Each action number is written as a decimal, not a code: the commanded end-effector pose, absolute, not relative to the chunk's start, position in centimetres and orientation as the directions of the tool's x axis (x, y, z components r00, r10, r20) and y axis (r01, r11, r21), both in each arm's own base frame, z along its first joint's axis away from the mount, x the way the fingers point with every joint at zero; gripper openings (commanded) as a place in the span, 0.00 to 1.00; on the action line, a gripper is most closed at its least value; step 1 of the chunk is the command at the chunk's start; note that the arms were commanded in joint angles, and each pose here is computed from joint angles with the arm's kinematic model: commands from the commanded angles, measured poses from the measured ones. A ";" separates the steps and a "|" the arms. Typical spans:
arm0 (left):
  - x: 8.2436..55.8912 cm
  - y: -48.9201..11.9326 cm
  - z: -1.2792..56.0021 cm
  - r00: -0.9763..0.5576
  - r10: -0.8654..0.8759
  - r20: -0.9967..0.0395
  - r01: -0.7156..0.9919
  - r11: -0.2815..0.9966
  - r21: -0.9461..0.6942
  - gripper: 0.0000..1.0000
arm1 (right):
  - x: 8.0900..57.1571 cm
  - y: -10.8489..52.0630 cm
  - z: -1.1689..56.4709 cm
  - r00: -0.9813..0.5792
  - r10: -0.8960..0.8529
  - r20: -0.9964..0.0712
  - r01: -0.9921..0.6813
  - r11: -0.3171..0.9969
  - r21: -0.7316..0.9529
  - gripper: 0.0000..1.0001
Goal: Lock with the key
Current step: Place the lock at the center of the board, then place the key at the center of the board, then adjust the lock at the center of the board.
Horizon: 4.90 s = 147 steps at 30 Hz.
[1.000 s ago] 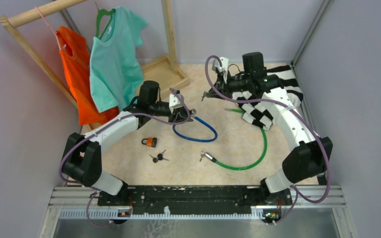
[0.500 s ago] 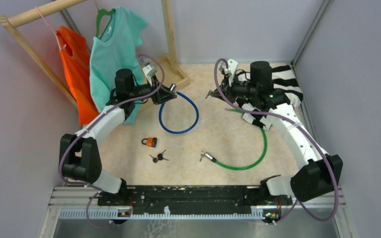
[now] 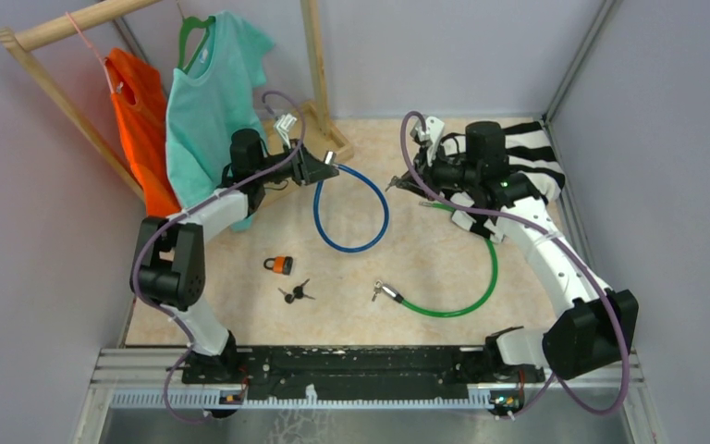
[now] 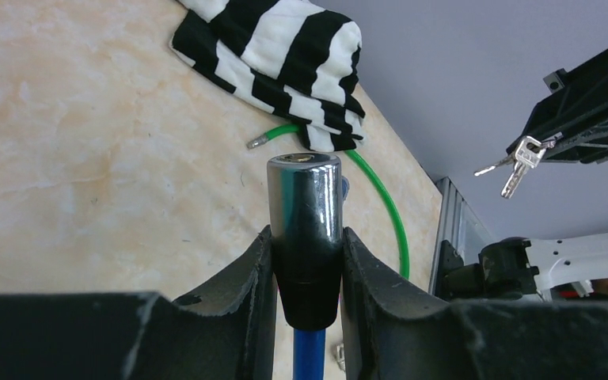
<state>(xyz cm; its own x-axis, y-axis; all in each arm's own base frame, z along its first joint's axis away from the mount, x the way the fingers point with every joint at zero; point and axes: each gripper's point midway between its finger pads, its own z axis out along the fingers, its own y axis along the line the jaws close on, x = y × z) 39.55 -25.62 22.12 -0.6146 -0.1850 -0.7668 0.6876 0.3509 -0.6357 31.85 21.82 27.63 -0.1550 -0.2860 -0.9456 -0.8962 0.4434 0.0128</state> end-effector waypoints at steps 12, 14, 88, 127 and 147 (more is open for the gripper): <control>44.2 -26.9 16.8 -0.732 -0.262 -0.629 0.521 0.381 -0.764 0.06 | 29.9 21.6 25.5 -0.195 -0.292 -0.936 -0.911 0.409 0.062 0.00; 45.3 -26.9 15.7 -0.729 -0.242 -0.640 0.522 0.408 -0.749 0.10 | 29.9 21.6 25.1 -0.203 -0.297 -0.933 -0.911 0.406 0.069 0.00; 31.8 -24.1 19.9 -0.108 0.315 -0.943 0.943 0.334 0.004 1.00 | 36.5 18.0 14.5 -0.452 -0.409 -0.792 -0.767 0.632 0.112 0.78; 12.3 -42.3 1.0 0.456 0.688 -0.565 0.814 -0.579 -0.049 0.31 | 33.4 6.1 14.7 -0.597 -0.206 -0.776 -0.461 0.879 0.121 0.79; 13.0 -27.0 1.1 0.680 0.705 -0.204 0.723 -0.690 0.023 0.41 | 34.5 9.4 11.0 -0.626 -0.336 -0.704 -0.587 0.797 0.141 0.78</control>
